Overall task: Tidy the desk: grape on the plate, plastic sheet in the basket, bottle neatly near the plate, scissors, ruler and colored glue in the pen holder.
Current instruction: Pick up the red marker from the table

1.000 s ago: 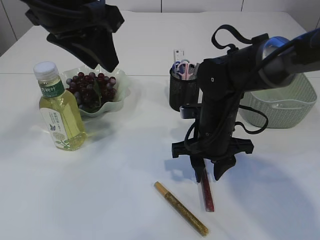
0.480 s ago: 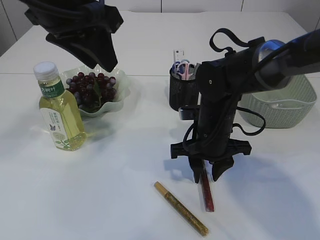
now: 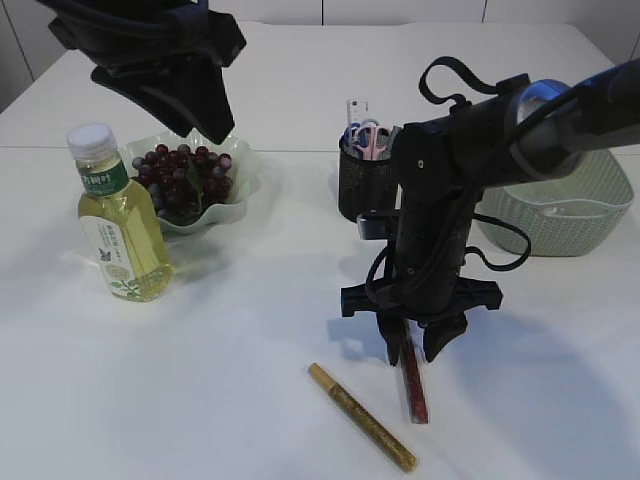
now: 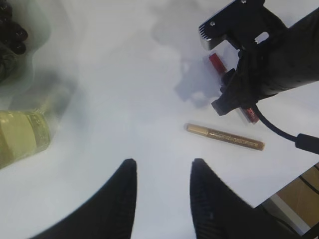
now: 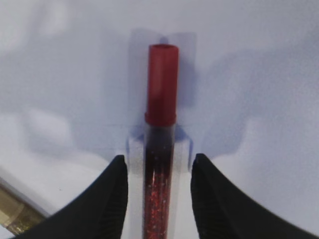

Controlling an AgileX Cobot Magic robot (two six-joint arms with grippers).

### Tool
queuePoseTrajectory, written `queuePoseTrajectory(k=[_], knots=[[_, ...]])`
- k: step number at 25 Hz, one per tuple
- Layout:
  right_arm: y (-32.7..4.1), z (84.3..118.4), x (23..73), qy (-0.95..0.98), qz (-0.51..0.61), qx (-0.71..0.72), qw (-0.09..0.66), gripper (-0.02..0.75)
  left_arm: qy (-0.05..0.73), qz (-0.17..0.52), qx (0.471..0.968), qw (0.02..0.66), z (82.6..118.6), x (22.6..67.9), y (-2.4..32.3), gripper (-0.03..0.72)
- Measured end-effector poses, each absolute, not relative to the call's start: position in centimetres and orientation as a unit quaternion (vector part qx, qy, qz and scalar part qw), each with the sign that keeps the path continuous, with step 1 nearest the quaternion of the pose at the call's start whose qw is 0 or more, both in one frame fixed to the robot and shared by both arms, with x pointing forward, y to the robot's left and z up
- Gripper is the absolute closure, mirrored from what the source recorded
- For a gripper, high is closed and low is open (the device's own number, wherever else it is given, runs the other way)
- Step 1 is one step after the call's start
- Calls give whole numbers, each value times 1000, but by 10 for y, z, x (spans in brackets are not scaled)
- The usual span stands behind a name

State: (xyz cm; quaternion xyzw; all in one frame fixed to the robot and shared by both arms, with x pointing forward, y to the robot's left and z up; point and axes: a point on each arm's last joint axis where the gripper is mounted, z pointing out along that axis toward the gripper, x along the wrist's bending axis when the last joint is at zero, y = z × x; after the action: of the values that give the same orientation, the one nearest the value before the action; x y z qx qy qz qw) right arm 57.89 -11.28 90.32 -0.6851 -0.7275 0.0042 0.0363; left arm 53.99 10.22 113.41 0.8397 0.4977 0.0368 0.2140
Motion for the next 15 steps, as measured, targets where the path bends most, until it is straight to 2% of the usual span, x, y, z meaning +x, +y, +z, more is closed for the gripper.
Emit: queuePoseTrajectory(k=[8, 12, 15], knots=[[-113, 903, 579, -727, 5, -685, 37, 400, 498, 38, 840, 214, 1134, 540, 102, 425], [-113, 903, 579, -727, 5, -685, 37, 486, 498, 37, 840, 214, 1134, 540, 102, 426], [-113, 903, 579, -727, 5, -685, 37, 517, 498, 37, 840, 214, 1134, 540, 102, 426]])
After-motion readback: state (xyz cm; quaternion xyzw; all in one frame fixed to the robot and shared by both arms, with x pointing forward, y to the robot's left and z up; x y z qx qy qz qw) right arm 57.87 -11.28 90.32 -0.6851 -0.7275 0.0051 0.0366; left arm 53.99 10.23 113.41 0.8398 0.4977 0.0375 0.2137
